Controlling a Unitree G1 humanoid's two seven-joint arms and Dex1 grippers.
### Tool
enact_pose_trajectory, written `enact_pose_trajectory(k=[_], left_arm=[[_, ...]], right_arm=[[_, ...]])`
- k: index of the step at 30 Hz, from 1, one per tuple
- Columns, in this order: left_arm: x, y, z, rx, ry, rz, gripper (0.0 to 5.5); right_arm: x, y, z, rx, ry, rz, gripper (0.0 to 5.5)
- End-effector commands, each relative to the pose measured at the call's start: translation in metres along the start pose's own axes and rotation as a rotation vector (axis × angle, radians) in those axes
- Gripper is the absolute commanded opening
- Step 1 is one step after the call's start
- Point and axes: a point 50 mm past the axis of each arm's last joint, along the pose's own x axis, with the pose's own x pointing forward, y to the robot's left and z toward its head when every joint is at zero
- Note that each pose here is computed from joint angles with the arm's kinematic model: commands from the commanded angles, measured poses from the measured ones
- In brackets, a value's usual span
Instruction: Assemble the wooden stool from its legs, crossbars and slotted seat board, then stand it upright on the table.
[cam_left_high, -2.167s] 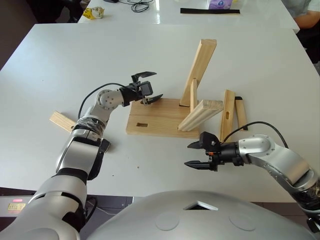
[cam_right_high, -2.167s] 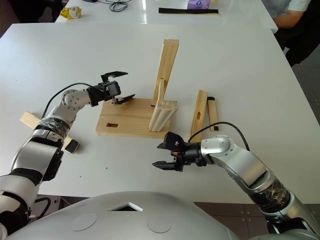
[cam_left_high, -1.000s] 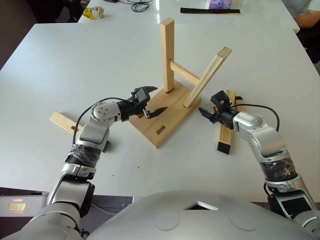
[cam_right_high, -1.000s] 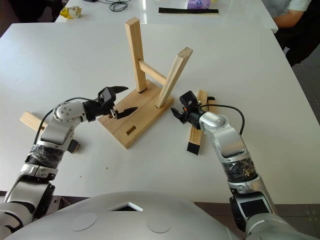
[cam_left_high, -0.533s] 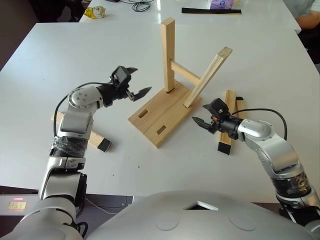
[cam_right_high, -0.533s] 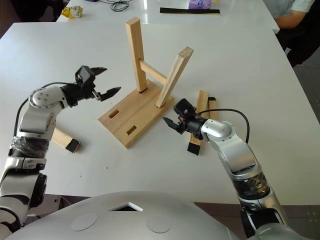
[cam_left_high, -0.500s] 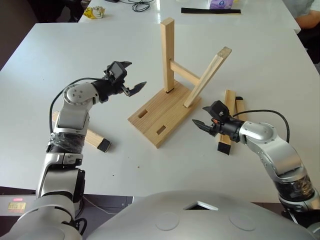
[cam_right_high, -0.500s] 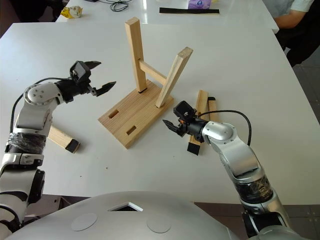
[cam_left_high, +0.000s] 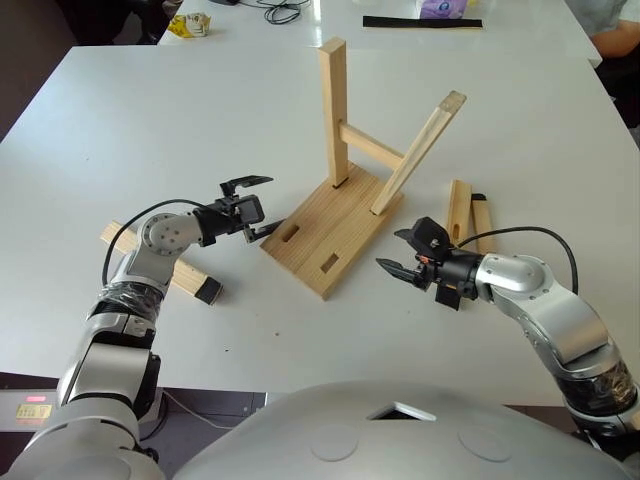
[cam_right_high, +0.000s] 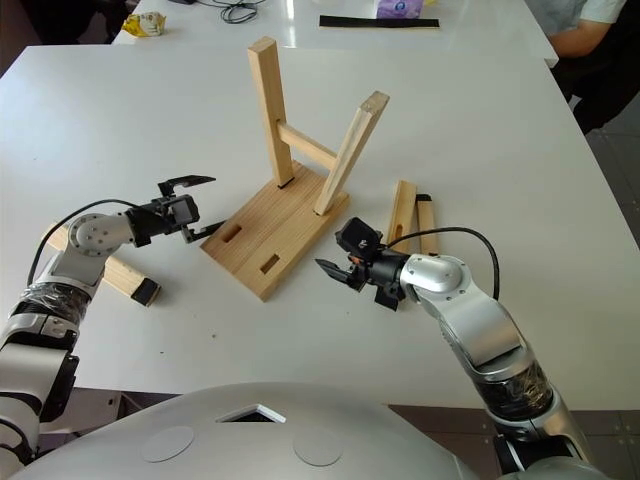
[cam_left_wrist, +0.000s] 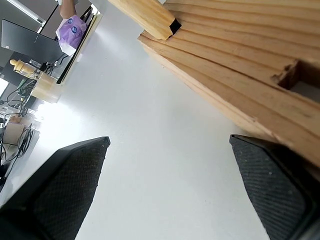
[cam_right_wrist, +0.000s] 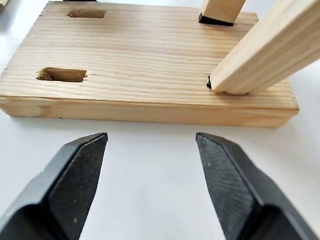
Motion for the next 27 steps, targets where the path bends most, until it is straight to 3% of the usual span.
enact_pose_trajectory(k=[1, 9, 18, 23, 27], left_arm=[[0.011, -0.019, 0.015, -0.059, -0.068, -0.079, 4.47], [0.013, -0.023, 0.050, -0.094, -0.153, -0.124, 4.47], [0.007, -0.031, 0.057, -0.132, -0.142, -0.107, 4.47], [-0.013, 0.014, 0.062, -0.203, -0.134, 0.094, 4.47], [-0.067, 0.058, 0.050, -0.260, 0.041, 0.319, 4.47]], right_arm=[[-0.001, -0.013, -0.010, 0.002, 0.038, -0.064, 3.29], [-0.004, -0.039, -0.002, -0.035, 0.016, -0.162, 3.29], [-0.006, -0.054, 0.000, -0.090, 0.023, -0.206, 3.29], [-0.021, -0.059, 0.001, -0.076, 0.001, -0.273, 3.29], [-0.035, -0.059, -0.002, -0.049, -0.006, -0.343, 3.29]])
